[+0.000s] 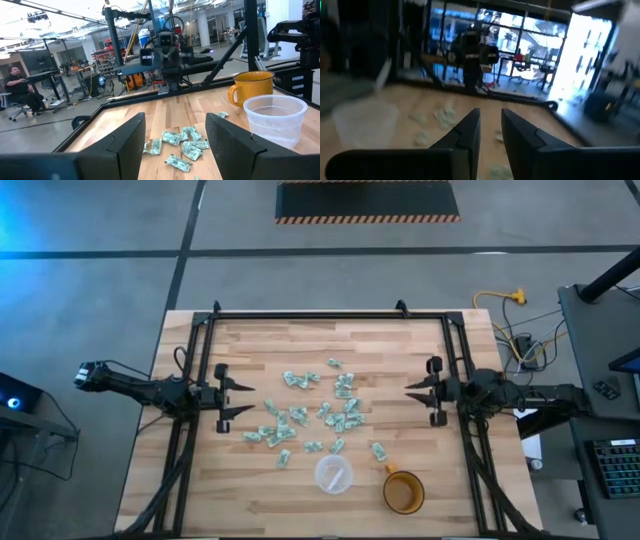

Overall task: Pick and place Stevia / Truvia into bins
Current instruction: Put the stevia packet into the transparent bin

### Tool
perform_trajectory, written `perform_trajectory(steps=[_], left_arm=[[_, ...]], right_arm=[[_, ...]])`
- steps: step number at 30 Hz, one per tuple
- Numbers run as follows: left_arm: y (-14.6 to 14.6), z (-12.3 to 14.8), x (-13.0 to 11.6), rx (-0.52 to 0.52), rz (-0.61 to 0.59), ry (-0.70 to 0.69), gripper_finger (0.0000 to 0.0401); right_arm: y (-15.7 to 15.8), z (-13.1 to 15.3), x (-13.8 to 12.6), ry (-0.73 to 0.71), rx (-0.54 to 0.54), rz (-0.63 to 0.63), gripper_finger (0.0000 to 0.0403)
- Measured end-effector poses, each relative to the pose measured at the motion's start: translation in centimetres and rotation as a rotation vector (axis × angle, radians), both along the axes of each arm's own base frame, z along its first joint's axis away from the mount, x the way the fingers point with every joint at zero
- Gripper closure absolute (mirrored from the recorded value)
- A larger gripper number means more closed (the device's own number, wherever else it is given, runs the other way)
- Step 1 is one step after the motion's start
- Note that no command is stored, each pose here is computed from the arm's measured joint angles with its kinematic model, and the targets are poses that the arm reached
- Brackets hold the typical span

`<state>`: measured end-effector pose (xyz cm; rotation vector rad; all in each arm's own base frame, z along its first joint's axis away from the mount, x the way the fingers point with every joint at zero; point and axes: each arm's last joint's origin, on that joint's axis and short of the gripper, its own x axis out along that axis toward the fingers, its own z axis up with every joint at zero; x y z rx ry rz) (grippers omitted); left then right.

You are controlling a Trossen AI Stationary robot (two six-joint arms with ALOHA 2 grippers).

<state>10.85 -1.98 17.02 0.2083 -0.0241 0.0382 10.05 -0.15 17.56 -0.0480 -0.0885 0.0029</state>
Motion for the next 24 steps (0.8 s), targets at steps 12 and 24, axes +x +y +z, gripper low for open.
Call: perform_trajectory(steps=[12,24], left_arm=[[0.0,0.0,0.0,0.000,0.000,-0.001,0.0209],[0.0,1.2,-0.1,-0.032,-0.001,-0.117,0.0209]], right_arm=[[0.0,0.0,0.0,0.001,0.222,0.017,0.0335],[0.0,-0.1,0.0,0.007,0.218,0.016,0.0335]])
